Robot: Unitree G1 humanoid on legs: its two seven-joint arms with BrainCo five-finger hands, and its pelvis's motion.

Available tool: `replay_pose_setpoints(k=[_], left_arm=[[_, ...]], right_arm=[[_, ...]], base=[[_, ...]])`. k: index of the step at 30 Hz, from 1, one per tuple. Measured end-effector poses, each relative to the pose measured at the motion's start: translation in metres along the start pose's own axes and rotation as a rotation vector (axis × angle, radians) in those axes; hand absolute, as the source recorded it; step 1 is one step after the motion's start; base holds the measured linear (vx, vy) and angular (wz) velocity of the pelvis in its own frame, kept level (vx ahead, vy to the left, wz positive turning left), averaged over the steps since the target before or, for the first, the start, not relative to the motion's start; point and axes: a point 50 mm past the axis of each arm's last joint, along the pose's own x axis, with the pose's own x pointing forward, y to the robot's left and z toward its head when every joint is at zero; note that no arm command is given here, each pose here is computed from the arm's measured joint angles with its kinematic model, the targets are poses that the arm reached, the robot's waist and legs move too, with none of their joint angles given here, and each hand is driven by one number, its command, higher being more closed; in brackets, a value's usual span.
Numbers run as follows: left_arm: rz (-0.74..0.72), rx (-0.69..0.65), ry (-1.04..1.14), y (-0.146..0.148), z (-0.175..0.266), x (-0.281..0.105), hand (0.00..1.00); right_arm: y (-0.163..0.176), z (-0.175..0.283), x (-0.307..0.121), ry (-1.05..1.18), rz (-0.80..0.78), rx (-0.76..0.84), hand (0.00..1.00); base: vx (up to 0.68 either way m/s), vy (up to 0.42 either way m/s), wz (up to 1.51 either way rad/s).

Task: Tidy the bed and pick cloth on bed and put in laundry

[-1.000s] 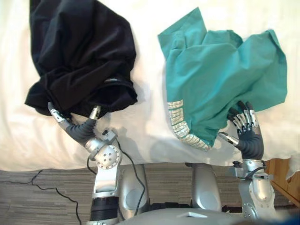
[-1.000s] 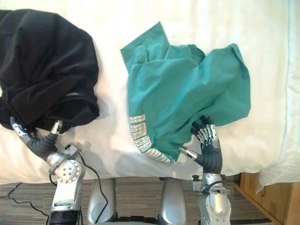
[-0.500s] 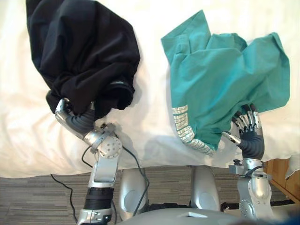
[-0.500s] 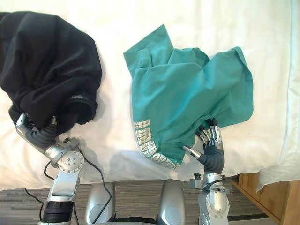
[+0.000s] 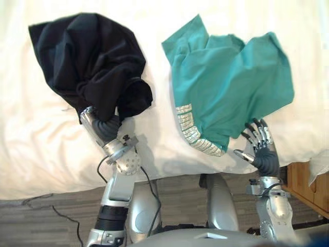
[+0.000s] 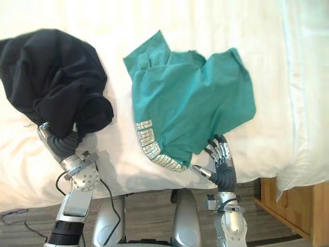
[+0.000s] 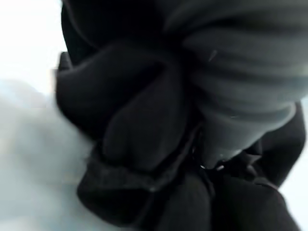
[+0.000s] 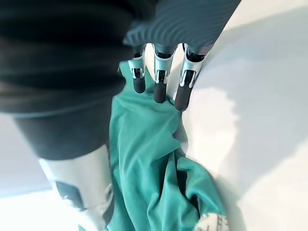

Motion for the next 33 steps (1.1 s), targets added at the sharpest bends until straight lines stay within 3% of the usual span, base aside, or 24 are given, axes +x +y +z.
replay_pose_setpoints(k=[5, 17, 33], left_arm=[[-0.112, 0.073, 0.021, 0.000, -0.018, -0.001, 1.00], [-0.290, -0.005, 0.161, 0.016, -0.052, -0.045, 1.00], [-0.256, -0.082, 0.288, 0.021, -0.061, -0.056, 1.00]], right_arm=[[-0.002, -0.030, -0.013, 0.143, 0.004, 0.033, 0.00], [-0.004, -0.097, -0.067, 0.575, 0.012, 0.064, 0.00], [-0.014, -0.114, -0.088, 0.691, 0.001, 0.009, 0.00]], base=[[0.10, 0.001, 0.06], [0.00, 0.008, 0.09], [-0.04, -0.003, -0.01]])
